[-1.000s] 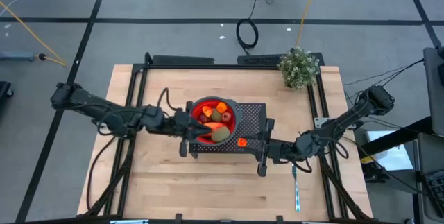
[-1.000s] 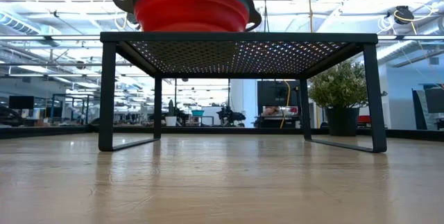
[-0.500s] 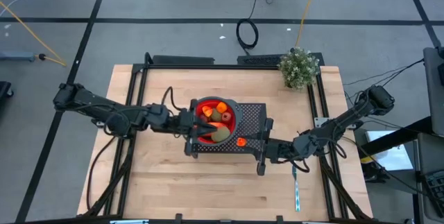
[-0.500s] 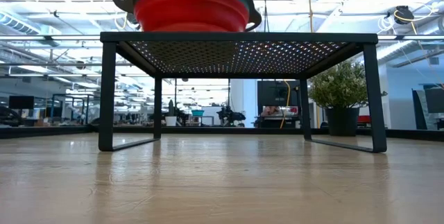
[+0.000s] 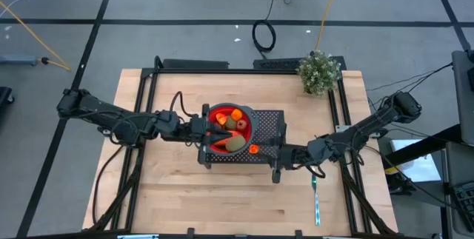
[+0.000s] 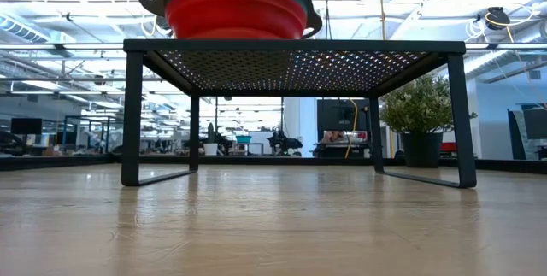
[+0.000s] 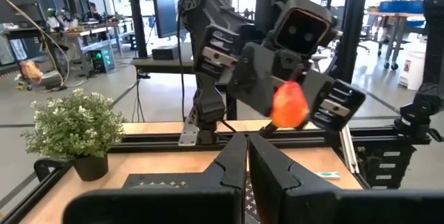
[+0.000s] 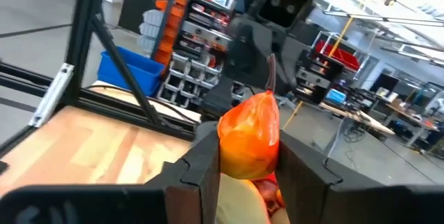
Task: Pick & Place Fruit
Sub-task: Put the orange pear into the bowl on the shelf
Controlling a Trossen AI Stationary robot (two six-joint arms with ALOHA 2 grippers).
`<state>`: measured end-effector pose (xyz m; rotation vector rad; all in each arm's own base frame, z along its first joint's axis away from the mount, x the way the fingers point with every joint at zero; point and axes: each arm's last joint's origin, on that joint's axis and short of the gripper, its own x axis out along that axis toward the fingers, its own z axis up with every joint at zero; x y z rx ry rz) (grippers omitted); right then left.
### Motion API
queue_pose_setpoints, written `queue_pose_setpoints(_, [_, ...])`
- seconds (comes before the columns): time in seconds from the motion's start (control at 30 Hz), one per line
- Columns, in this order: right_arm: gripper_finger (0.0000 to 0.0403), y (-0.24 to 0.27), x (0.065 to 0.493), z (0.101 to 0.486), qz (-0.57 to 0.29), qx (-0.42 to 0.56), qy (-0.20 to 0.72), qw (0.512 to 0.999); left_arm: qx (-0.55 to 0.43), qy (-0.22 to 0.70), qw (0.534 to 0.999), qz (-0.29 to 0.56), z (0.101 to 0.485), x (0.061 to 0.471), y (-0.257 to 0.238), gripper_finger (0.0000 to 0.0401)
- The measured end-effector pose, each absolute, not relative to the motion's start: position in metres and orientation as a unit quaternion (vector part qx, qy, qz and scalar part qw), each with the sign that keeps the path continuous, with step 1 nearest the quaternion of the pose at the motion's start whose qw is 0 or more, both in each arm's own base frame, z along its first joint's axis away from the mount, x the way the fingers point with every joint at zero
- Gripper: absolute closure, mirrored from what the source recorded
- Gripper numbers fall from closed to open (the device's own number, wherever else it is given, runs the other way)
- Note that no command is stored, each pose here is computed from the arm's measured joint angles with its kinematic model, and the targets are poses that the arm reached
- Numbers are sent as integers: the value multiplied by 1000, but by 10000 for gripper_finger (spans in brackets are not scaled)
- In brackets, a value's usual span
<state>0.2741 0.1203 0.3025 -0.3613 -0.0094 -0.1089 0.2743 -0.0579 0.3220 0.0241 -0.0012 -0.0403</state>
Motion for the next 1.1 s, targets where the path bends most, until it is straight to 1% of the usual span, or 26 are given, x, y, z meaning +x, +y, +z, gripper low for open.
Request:
queue_pose_setpoints(0.13, [291, 114, 277, 303, -63, -180, -3, 982, 12, -1, 1000, -20, 322, 274, -58, 382])
queue_pose_setpoints(0.37, [291, 106, 281, 303, -34, -179, -13, 983, 13, -1, 1000, -19, 322, 274, -58, 382])
queue_pose_setpoints(1.1, [291, 105, 282, 303, -37, -179, -12, 983, 6, -4, 1000, -25, 323, 274, -58, 382])
